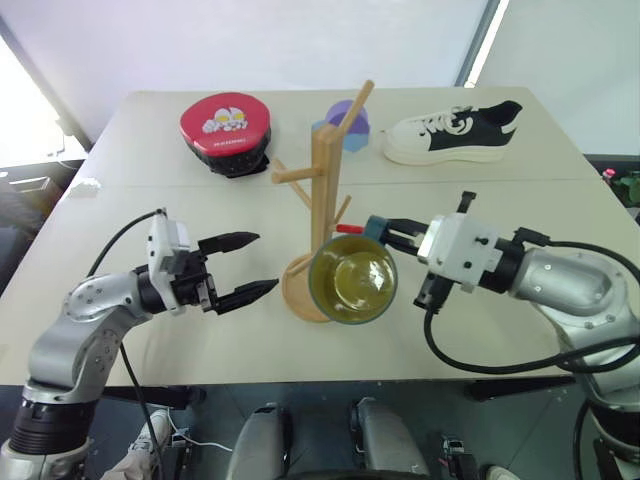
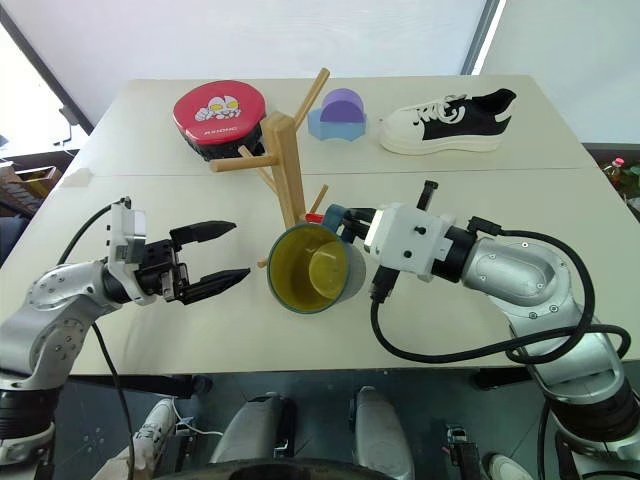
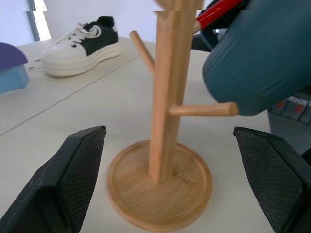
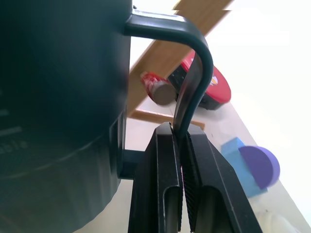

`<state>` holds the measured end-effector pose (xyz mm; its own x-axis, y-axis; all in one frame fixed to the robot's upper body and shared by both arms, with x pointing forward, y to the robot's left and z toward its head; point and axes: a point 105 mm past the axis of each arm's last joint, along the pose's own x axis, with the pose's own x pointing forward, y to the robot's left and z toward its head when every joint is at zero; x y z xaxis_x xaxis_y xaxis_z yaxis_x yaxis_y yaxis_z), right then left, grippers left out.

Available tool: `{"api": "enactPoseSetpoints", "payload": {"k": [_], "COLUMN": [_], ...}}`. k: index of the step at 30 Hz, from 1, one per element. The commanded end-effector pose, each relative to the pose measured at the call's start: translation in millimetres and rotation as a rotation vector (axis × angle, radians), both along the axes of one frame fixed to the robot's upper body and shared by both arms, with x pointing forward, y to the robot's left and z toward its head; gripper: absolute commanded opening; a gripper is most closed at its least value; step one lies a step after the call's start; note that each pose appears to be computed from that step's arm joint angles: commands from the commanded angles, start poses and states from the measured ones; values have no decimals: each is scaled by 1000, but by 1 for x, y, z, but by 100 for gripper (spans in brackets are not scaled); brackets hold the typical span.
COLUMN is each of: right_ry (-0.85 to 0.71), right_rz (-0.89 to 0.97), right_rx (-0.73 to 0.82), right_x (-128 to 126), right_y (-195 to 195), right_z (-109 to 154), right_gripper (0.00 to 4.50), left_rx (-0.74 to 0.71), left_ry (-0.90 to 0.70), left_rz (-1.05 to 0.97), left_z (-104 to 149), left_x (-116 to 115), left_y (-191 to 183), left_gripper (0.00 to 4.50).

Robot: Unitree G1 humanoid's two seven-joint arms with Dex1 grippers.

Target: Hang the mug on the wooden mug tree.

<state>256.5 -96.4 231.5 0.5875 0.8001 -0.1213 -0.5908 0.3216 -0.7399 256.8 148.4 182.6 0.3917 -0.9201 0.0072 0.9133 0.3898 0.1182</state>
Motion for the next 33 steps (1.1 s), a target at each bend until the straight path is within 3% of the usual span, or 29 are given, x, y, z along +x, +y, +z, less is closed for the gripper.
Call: {"api": "enactPoseSetpoints", "payload": {"k": [1, 9, 12, 15, 16, 20, 23, 26, 29, 33], "right_ry": [-30, -26, -29, -62, -65, -44, 33, 92, 172, 183], "right_rz": [5, -35, -39, -39, -38, -46, -96, -190, -315, -464], "right_rx": [-11, -29, -7, -12, -16, -8, 80, 225, 424, 610], "right_x": [2, 17, 17, 16, 15, 11, 8, 11, 17, 29], "right_y": [3, 1, 1, 0, -1, -12, -38, -70, -105, -134], "right_z": [5, 3, 7, 11, 11, 10, 8, 4, -16, -37], "right_gripper": [6, 6, 103, 264, 298, 298, 298, 298, 298, 298], "left_rx": [-2, -7, -13, -17, -18, -48, -54, -16, 15, 3], "left_ry": [-48, -54, -55, -53, -53, -34, 4, 24, 14, 2], "left_rz": [-23, -7, 5, 9, 11, 61, 161, 305, 519, 662], "left_z": [16, 15, 15, 14, 13, 11, 3, -14, -31, -45], "left_x": [-7, -7, -6, -6, -6, 2, 14, 28, 46, 55], "left_y": [-2, -5, -5, -5, -5, 0, 12, 30, 55, 73], "left_gripper": [450, 450, 450, 450, 450, 450, 450, 450, 450, 450]}}
